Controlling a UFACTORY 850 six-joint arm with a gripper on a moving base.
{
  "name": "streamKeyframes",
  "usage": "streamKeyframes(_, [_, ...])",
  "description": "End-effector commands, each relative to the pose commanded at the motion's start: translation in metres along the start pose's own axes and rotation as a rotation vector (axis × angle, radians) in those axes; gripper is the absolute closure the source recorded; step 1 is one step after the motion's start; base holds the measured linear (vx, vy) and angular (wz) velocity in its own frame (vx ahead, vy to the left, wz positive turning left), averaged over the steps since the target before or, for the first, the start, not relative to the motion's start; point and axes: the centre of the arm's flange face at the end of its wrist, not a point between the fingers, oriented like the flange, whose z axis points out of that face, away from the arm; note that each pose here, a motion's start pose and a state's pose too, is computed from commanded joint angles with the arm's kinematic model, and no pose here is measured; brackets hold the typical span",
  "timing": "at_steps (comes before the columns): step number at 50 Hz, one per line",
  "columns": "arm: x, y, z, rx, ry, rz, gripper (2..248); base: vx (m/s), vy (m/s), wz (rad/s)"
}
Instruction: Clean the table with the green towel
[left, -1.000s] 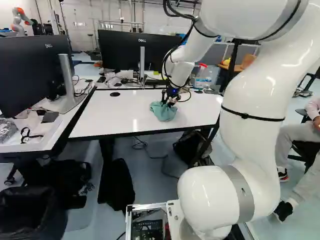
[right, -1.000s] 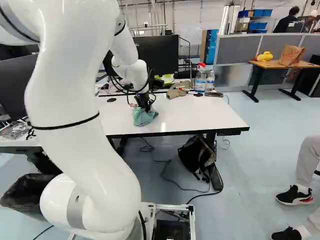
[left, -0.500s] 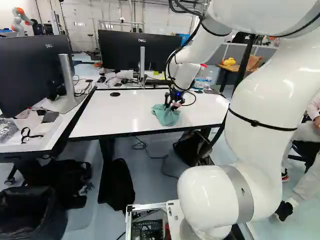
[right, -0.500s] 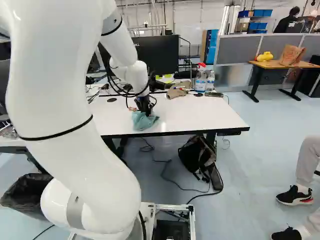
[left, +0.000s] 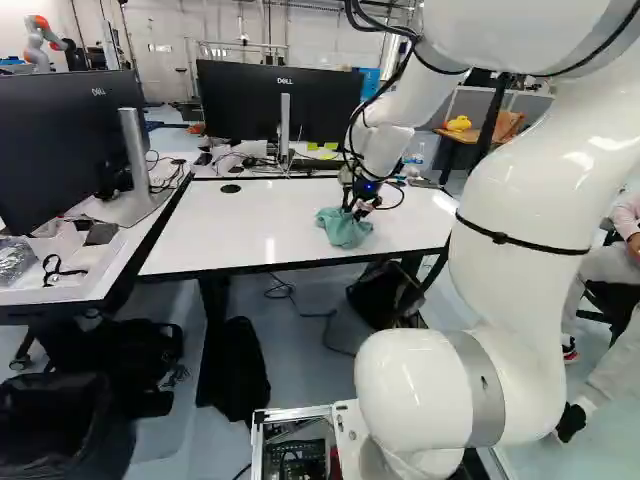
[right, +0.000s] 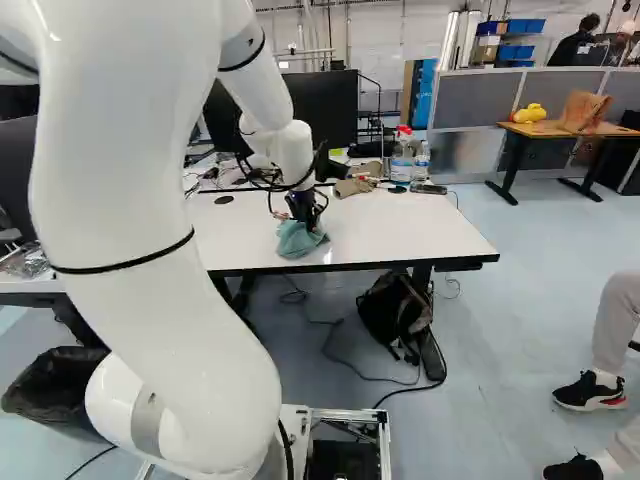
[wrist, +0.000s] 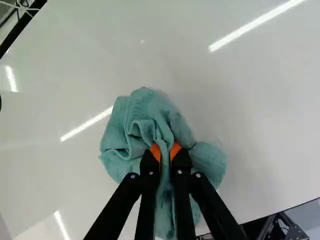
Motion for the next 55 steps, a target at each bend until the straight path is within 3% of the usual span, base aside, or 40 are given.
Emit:
streamKeyframes(12, [0.022,0.000,0.007,0.000,0.012,0.010,209,0.000,0.000,0.000])
streamKeyframes(31, [0.051,-0.014,0.022,0.009,0.027,-0.002,209,0.000,0.000,0.000])
streamKeyframes(43, [0.066,-0.030,0.031,0.020,0.034,-0.021,209,0.000,0.000,0.000])
streamKeyframes(55, [0.069,-0.051,0.038,0.033,0.034,-0.052,209,0.000,0.000,0.000])
